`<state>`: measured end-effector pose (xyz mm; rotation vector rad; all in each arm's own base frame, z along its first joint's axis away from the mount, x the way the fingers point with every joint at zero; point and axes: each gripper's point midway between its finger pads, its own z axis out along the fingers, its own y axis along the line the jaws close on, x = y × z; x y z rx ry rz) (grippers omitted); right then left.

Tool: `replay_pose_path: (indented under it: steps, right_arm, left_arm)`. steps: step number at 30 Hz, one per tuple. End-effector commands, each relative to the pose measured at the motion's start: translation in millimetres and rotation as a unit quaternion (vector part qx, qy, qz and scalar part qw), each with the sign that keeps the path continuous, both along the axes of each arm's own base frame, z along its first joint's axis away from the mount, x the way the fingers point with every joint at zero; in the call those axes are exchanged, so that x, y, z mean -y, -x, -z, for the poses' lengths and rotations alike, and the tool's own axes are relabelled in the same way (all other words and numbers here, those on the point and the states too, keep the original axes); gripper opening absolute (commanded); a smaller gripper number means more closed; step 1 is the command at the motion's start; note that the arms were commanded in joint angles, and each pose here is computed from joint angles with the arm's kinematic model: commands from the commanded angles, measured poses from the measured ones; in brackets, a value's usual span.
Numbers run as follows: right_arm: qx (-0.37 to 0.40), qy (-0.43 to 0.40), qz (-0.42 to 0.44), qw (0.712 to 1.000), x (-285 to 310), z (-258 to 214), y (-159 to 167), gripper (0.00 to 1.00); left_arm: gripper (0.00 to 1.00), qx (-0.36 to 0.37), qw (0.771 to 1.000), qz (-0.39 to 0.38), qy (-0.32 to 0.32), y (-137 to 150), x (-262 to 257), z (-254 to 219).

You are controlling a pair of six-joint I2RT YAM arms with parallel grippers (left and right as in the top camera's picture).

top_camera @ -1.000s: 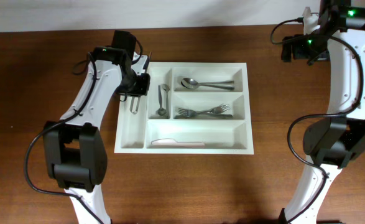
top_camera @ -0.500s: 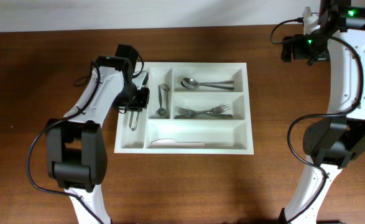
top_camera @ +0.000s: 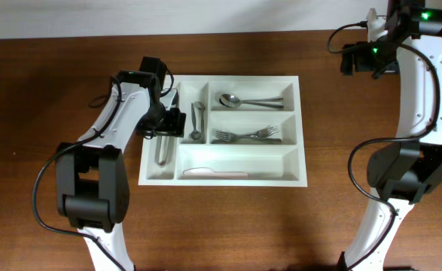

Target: Pack container

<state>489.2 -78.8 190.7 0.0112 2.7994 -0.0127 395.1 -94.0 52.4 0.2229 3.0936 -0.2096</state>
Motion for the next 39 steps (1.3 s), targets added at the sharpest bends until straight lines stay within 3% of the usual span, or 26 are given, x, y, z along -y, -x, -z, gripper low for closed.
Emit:
replay_pose_path:
  steps: [1, 6, 11, 17, 31, 35, 39]
  right_arm:
    - [0.010, 0.004, 0.005, 1.000, 2.6, -7.9, -0.2, 0.99]
    - [0.010, 0.003, 0.005, 1.000, 2.5, -7.9, -0.2, 0.99]
    - [0.010, 0.003, 0.005, 1.000, 2.5, -7.9, -0.2, 0.99]
    - [0.010, 0.003, 0.005, 1.000, 2.5, -7.9, -0.2, 0.99]
    - [0.010, 0.003, 0.005, 1.000, 2.4, -8.1, 0.2, 0.99]
    - [0.059, 0.012, 0.001, 0.998, -2.9, -55.0, 10.4, 0.99]
    - [0.147, 0.025, -0.011, 0.989, -19.8, -136.0, 39.3, 0.99]
  left_arm:
    - [0.87, 0.065, 0.998, -0.005, 0.011, -24.9, -0.2, -42.8]
    - [0.99, 0.160, 0.986, -0.042, -0.013, -57.5, -35.2, -105.6]
    - [0.99, 0.230, 0.959, -0.131, -0.105, -66.5, -125.5, -160.0]
    - [0.99, 0.229, 0.949, -0.182, -0.118, -60.2, -174.2, -163.8]
    - [0.99, 0.227, 0.948, -0.187, -0.120, -58.4, -179.5, -163.3]
    - [0.99, 0.227, 0.948, -0.187, -0.120, -58.4, -179.5, -163.3]
    - [0.99, 0.227, 0.948, -0.187, -0.120, -58.5, -179.5, -163.4]
